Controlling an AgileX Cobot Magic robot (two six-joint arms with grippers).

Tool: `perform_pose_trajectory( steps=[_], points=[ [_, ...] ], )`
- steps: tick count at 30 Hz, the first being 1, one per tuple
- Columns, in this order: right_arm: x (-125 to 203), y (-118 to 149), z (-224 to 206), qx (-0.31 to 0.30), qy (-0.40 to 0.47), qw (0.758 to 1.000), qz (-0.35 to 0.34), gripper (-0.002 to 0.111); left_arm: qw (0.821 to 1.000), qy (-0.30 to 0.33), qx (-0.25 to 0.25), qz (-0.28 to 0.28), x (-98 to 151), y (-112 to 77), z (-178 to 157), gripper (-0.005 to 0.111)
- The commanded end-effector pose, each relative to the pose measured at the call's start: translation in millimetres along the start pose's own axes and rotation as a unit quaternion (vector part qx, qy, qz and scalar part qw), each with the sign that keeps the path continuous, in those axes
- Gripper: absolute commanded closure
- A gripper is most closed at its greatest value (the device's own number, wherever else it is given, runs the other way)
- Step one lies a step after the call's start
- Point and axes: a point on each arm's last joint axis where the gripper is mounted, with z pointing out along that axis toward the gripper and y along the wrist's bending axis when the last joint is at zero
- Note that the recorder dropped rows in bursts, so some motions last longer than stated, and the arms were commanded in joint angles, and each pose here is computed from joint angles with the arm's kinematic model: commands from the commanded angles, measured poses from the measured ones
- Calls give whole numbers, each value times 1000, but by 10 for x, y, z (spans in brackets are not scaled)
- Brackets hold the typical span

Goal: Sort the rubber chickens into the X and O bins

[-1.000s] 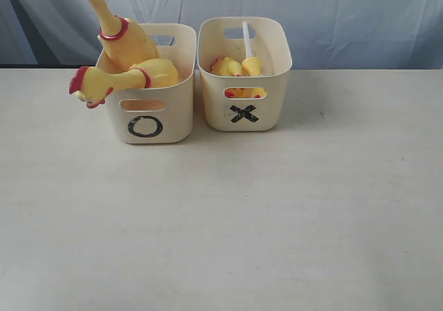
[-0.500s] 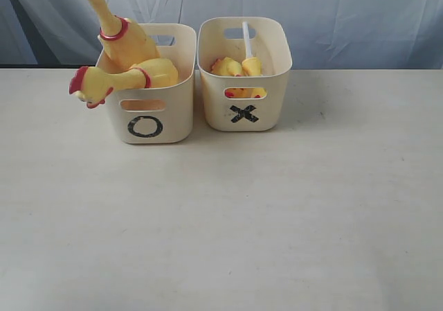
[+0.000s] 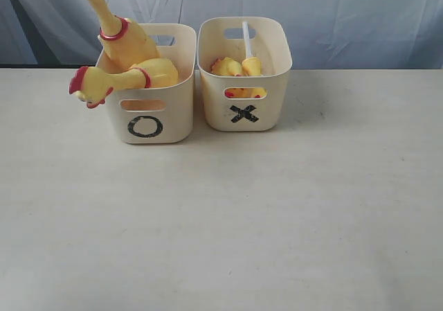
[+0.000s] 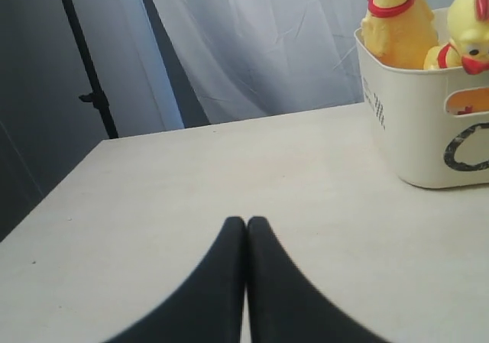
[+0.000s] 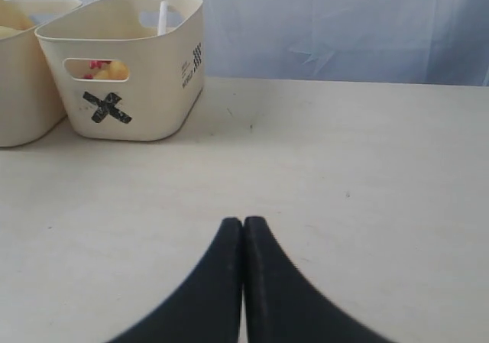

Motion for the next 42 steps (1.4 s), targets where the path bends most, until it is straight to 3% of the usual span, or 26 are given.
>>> perform_pose_trajectory(
  steps=[1,42],
  points=[
    [6,-2,-1,1,-1,1000,-6,109,999,2,2,-39,14,-8,-1,107],
    [-4,0,-1,0,-6,1000,0,109,999,3,2,-36,17,-7,-1,107]
  ],
)
